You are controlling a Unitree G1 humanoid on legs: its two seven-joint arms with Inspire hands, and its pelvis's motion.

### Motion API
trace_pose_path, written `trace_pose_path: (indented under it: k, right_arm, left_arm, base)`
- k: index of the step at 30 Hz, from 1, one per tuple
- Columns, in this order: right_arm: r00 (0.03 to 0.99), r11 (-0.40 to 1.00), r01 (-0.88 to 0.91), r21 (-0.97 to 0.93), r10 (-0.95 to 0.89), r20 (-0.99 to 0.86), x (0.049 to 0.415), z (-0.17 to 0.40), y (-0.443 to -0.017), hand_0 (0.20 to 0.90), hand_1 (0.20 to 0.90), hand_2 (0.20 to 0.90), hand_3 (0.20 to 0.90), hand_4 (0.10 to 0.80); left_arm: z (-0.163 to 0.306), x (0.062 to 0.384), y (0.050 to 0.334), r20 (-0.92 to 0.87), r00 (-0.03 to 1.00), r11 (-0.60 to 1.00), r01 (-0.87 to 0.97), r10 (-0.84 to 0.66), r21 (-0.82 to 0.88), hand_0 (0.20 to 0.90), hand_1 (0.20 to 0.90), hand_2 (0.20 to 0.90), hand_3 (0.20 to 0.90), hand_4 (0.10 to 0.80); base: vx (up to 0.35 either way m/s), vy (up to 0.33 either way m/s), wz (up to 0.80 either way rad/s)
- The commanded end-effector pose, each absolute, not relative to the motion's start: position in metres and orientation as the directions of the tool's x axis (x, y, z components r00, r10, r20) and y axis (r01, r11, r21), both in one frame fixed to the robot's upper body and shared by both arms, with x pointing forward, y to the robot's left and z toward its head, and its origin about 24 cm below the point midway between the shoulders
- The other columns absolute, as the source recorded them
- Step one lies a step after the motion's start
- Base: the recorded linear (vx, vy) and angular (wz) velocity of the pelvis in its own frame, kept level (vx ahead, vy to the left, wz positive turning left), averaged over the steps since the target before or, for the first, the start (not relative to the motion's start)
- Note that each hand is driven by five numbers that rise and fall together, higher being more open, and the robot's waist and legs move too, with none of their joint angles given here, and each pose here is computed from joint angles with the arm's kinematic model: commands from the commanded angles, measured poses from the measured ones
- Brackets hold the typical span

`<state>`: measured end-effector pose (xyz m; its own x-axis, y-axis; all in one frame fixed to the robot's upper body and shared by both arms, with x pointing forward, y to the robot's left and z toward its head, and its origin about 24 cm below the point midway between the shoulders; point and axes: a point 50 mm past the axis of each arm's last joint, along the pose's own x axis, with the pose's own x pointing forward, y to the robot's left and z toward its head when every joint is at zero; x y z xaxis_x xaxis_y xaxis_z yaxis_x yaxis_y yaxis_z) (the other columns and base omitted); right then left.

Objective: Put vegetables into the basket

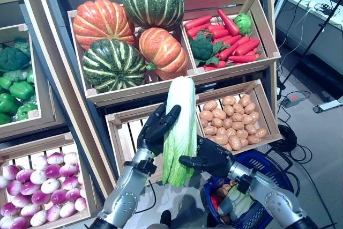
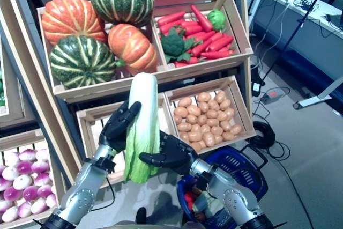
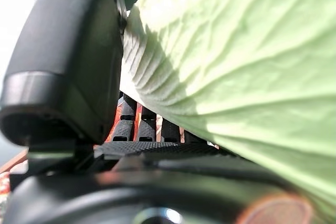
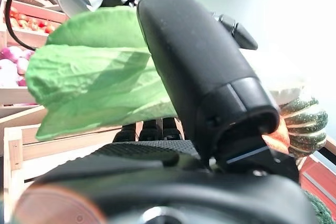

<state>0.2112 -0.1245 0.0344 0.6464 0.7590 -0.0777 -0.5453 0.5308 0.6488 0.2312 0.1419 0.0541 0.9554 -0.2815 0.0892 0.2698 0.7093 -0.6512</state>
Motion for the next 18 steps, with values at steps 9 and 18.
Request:
trace_pose_path:
  k: [9,18]
  right_arm:
    - [0.547,0.287,-0.697,0.657,0.805,0.228,0.222,0.082,-0.097,0.9,0.9,0.9,0.9,0.8]
    - [0.288,0.156,-0.772,0.616,0.95,0.12,0.203,0.068,-0.089,0.587,0.587,0.587,0.587,0.591]
  left_arm:
    - [0.085,0.238,0.126,0.297,0.874,0.607,0.482,-0.384,-0.632,0.3,0.3,0.3,0.3,0.4]
    - [0.086,0.235,0.121,0.329,0.818,0.588,0.57,-0.472,-0.574,0.3,0.3,0.3,0.3,0.4]
  base:
    - [0.0,0.0,0.0]
    - [0.0,0.0,0.0]
